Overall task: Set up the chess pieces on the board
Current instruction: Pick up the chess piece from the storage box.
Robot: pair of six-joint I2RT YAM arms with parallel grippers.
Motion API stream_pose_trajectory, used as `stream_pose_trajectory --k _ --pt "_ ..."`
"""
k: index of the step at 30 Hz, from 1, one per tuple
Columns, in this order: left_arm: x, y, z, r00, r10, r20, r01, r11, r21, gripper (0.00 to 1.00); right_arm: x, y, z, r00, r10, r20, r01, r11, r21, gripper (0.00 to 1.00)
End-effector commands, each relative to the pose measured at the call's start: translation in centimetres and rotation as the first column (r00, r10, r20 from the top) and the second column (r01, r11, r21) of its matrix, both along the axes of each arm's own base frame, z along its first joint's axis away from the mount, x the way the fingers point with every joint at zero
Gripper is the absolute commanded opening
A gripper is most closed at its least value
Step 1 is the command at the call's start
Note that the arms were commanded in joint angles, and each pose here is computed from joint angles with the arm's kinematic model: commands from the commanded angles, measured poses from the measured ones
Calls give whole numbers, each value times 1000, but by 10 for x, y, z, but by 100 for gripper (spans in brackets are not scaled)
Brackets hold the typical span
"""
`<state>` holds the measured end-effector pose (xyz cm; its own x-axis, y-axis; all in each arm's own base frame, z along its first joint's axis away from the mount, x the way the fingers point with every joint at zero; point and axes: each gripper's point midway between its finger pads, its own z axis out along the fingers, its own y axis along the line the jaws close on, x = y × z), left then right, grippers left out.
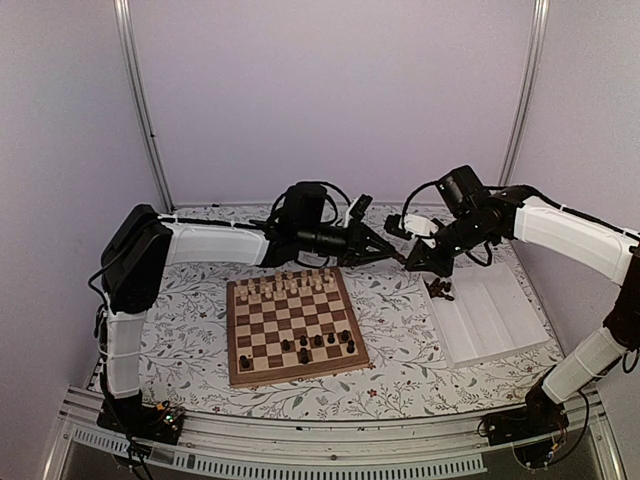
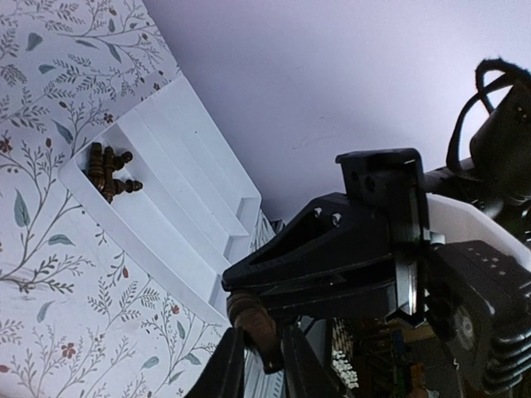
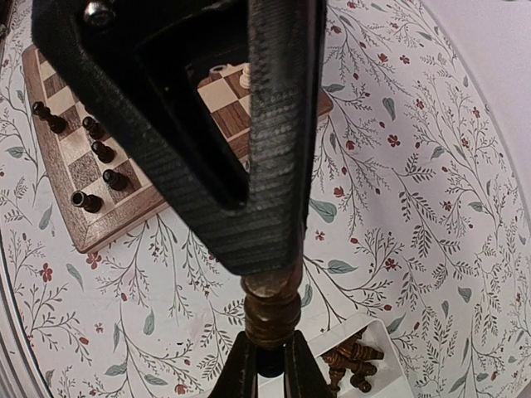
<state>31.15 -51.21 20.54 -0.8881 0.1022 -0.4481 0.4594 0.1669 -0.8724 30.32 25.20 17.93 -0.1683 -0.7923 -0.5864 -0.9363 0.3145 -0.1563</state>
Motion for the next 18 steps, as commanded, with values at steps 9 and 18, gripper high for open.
stream_pose_trajectory --k 9,18 --pt "3 13 16 994 27 102 -29 1000 10 0 2 -2 -6 1000 -24 14 24 1000 -18 0" --pt "-11 75 0 943 -1 332 -120 931 345 0 -8 -35 -34 991 -116 -65 117 993 22 0"
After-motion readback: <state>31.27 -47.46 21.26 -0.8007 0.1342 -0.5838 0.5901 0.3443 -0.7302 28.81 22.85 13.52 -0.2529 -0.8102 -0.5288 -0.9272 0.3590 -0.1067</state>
